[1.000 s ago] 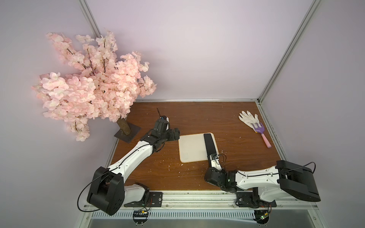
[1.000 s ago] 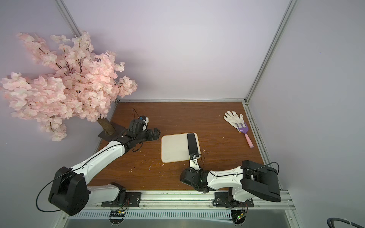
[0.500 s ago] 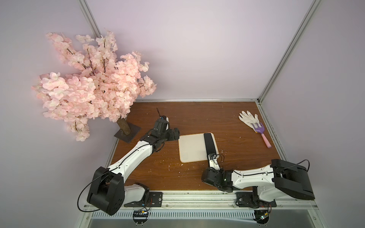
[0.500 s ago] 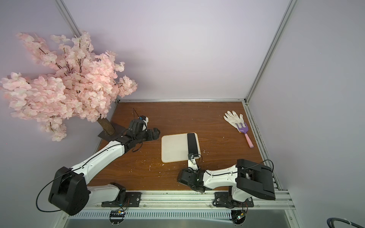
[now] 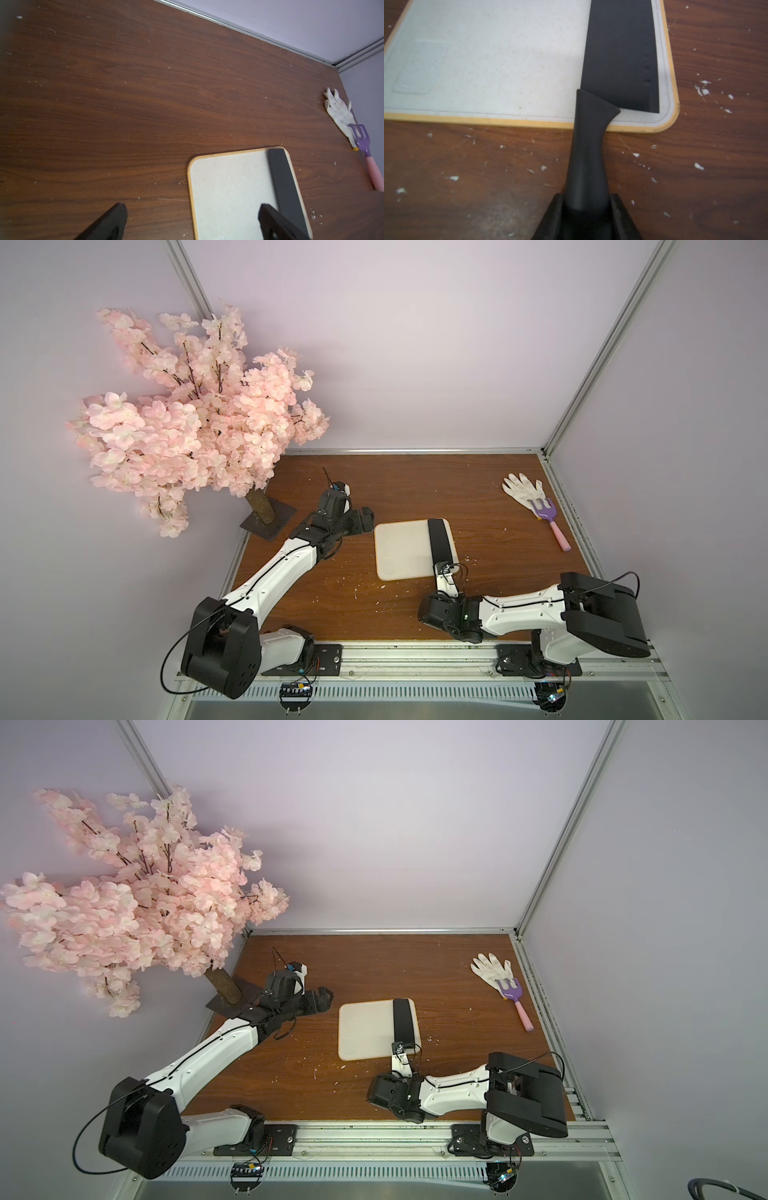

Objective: Align the knife with the edge of the cutting board
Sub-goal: Adjust the knife at the edge of the cutting board, then reset both arms

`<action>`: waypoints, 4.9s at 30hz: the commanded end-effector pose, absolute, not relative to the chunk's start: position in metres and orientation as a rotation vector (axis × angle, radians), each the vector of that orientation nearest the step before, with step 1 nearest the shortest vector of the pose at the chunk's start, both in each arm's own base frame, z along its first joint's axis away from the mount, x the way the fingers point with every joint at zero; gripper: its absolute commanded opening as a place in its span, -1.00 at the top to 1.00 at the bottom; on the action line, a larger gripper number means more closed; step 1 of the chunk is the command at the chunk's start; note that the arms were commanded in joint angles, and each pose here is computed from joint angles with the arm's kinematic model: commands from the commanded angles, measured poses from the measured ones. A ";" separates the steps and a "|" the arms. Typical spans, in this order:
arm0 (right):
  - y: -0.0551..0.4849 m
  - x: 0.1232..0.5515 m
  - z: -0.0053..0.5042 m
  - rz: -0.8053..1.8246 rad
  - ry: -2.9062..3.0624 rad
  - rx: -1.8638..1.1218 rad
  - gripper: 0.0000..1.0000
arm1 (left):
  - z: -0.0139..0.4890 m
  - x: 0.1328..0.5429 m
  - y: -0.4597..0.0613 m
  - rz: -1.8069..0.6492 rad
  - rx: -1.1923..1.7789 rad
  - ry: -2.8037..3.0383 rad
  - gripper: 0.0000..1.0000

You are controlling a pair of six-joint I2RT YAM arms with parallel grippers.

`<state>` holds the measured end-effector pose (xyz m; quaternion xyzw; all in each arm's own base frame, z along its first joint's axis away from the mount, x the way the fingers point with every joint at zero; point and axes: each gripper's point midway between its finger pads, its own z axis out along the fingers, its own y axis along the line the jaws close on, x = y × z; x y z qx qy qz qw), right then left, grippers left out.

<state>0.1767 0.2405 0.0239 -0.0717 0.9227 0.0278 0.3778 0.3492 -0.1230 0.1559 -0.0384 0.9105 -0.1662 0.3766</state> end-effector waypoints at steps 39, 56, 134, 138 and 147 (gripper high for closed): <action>0.221 0.180 0.036 -0.069 2.320 -0.164 0.51 | 0.155 0.352 -0.116 -0.399 -0.102 2.312 -1.00; 0.227 0.178 0.036 -0.050 2.317 -0.187 0.31 | 0.156 0.352 -0.115 -0.398 -0.103 2.308 -1.00; 0.026 0.405 0.269 0.149 1.827 0.289 -0.98 | 0.199 0.392 0.019 -0.115 -0.511 1.973 -1.00; 0.007 0.411 0.259 0.113 1.817 0.334 -0.99 | 0.199 0.396 0.026 -0.071 -0.523 1.952 -1.00; -0.039 0.398 0.214 -0.038 1.761 0.444 -0.98 | 0.182 0.403 0.042 0.059 -0.549 1.932 -1.00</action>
